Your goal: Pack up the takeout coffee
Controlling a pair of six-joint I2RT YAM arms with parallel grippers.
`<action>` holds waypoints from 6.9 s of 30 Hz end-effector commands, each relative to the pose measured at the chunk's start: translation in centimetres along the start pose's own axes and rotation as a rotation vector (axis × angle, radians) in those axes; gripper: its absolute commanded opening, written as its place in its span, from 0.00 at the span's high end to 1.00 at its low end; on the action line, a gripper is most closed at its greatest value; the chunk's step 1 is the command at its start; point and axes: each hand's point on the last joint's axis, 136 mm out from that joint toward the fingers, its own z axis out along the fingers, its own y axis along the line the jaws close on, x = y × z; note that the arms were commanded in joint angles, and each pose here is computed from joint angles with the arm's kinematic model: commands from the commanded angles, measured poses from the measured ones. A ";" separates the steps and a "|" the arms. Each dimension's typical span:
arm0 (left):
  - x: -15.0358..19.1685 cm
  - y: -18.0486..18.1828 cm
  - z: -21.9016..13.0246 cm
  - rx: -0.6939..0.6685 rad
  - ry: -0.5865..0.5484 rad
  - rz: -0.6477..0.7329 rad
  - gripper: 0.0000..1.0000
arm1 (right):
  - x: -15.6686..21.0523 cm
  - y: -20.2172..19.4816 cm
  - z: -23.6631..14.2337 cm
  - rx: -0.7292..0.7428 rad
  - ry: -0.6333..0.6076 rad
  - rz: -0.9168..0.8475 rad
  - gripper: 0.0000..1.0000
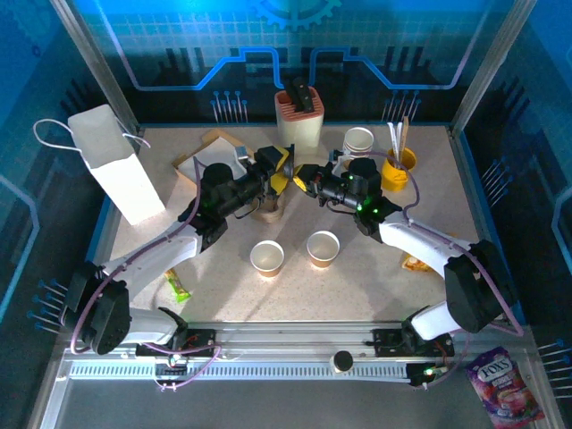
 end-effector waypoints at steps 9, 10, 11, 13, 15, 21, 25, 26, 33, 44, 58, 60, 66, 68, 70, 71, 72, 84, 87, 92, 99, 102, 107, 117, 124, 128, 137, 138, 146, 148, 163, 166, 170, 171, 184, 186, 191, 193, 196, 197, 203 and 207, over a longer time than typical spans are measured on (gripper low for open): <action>-0.8 -0.3 -0.3 0.022 -0.021 0.005 0.30 | 0.6 1.8 0.0 -0.031 -0.001 -0.039 0.83; -1.0 -0.4 -0.4 0.024 -0.027 0.004 0.30 | 0.5 1.8 -0.1 -0.030 -0.004 -0.039 0.81; -1.3 -0.4 -0.5 0.024 -0.031 0.007 0.30 | 0.5 1.6 -0.1 -0.023 -0.008 -0.037 0.79; -1.8 -0.4 -0.8 0.024 -0.044 0.014 0.30 | 0.2 1.4 -0.4 -0.017 -0.019 -0.037 0.75; -2.5 -0.3 -1.3 0.016 -0.061 0.030 0.30 | -0.2 1.3 -0.8 -0.015 -0.033 -0.042 0.73; -3.4 2.4 -3.9 -0.117 -0.092 0.197 0.31 | -1.9 -0.1 -2.5 0.064 -0.073 -0.124 0.58; -2.5 5.3 -7.0 -0.302 -0.052 0.421 0.31 | -2.4 -1.6 -3.9 0.186 -0.047 -0.261 0.52; -2.3 5.9 -8.0 -0.344 -0.040 0.473 0.32 | -2.4 -1.8 -4.4 0.227 -0.031 -0.312 0.50; -0.4 9.4 -13.2 -0.534 0.030 0.735 0.35 | -1.3 -3.8 -7.1 0.437 0.070 -0.516 0.42; 3.1 12.0 -15.0 -0.664 0.213 1.048 0.38 | 0.4 -4.2 -10.2 0.549 0.134 -0.629 0.40; 5.9 14.8 -13.1 -0.676 0.304 1.248 0.38 | 1.2 -6.1 -12.1 0.634 0.118 -0.709 0.38; 5.9 15.2 -12.9 -0.676 0.314 1.274 0.38 | 1.2 -6.5 -12.1 0.638 0.117 -0.711 0.38; 6.3 16.4 -12.8 -0.681 0.366 1.349 0.38 | 1.1 -7.0 -12.0 0.650 0.119 -0.716 0.38; 6.3 16.7 -12.8 -0.690 0.380 1.368 0.37 | 1.1 -7.0 -11.9 0.646 0.119 -0.716 0.38; 6.5 17.0 -12.7 -0.688 0.401 1.378 0.37 | 1.2 -7.1 -11.6 0.639 0.122 -0.714 0.37; 6.5 17.0 -12.7 -0.696 0.399 1.379 0.37 | 1.2 -7.2 -11.4 0.635 0.126 -0.710 0.36; 6.4 17.1 -12.6 -0.698 0.399 1.378 0.37 | 1.3 -7.2 -11.3 0.632 0.134 -0.711 0.35; 6.3 18.3 -12.5 -0.725 0.413 1.380 0.34 | 1.7 -7.2 -10.1 0.633 0.161 -0.717 0.16; 6.2 18.7 -12.5 -0.738 0.419 1.382 0.33 | 1.6 -7.3 -10.1 0.639 0.158 -0.713 0.16; 6.2 19.2 -12.3 -0.749 0.430 1.384 0.31 | 1.7 -7.5 -10.1 0.643 0.161 -0.707 0.16; 6.3 19.7 -12.2 -0.756 0.439 1.381 0.30 | 1.8 -7.7 -10.0 0.643 0.167 -0.702 0.16; 6.2 20.0 -12.3 -0.767 0.445 1.381 0.30 | 1.9 -7.7 -10.0 0.643 0.169 -0.702 0.16; 6.1 20.1 -12.3 -0.775 0.441 1.384 0.29 | 1.9 -7.8 -10.0 0.645 0.170 -0.701 0.16; 6.2 19.9 -12.3 -0.763 0.435 1.378 0.18 | 2.0 -8.0 -9.7 0.647 0.179 -0.697 0.16; 6.6 18.2 -12.4 -0.688 0.404 1.362 0.09 | 2.4 -8.4 -9.6 0.658 0.218 -0.736 0.16; 6.3 16.6 -13.1 -0.660 0.344 1.297 0.05 | 4.3 -8.0 -8.4 0.611 0.321 -0.840 0.16; 3.1 17.5 -16.0 -0.732 0.277 0.816 0.09 | 9.7 -9.2 -4.4 0.565 0.549 -1.050 0.15; 3.1 17.8 -16.2 -0.739 0.280 0.794 0.10 | 10.0 -9.5 -4.0 0.574 0.561 -1.067 0.14; 2.7 20.1 -16.8 -0.835 0.298 0.731 0.12 | 11.9 -11.5 -1.9 0.588 0.627 -1.113 0.15; 2.6 20.4 -16.7 -0.849 0.301 0.726 0.13 | 12.2 -12.1 -1.7 0.592 0.645 -1.118 0.15; 2.4 23.2 -17.7 -0.940 0.310 0.692 0.16 | 12.4 -16.7 -2.5 0.688 0.709 -1.136 0.16; 2.3 23.5 -17.9 -0.955 0.303 0.679 0.17 | 12.2 -17.5 -3.0 0.713 0.715 -1.143 0.16; 2.4 23.7 -17.7 -0.953 0.309 0.670 0.17 | 12.0 -18.6 -3.5 0.748 0.729 -1.152 0.17; 2.4 23.7 -17.6 -0.956 0.311 0.673 0.17 | 11.9 -18.8 -3.6 0.758 0.732 -1.154 0.17; 2.3 27.3 -20.6 -1.092 0.293 0.615 0.21 | 11.7 -21.9 -5.4 0.819 0.772 -1.177 0.19; 2.4 26.3 -19.7 -1.045 0.286 0.624 0.21 | 11.8 -20.5 -4.7 0.776 0.753 -1.189 0.19; 2.5 22.4 -16.5 -0.879 0.245 0.638 0.20 | 12.1 -16.3 -2.4 0.659 0.711 -1.177 0.19; 2.8 21.1 -15.6 -0.814 0.240 0.630 0.20 | 12.1 -14.7 -1.8 0.615 0.686 -1.153 0.19; 2.8 20.2 -15.2 -0.784 0.225 0.632 0.18 | 12.1 -13.6 -1.6 0.582 0.673 -1.127 0.19; 2.5 20.3 -15.2 -0.788 0.213 0.635 0.18 | 12.1 -13.6 -1.7 0.579 0.676 -1.130 0.18; 1.4 19.3 -14.1 -0.732 0.152 0.603 0.18 | 12.4 -14.2 -2.2 0.573 0.690 -1.136 0.17; 1.4 20.2 -13.7 -0.756 0.176 0.599 0.17 | 12.4 -15.0 -2.4 0.596 0.695 -1.143 0.17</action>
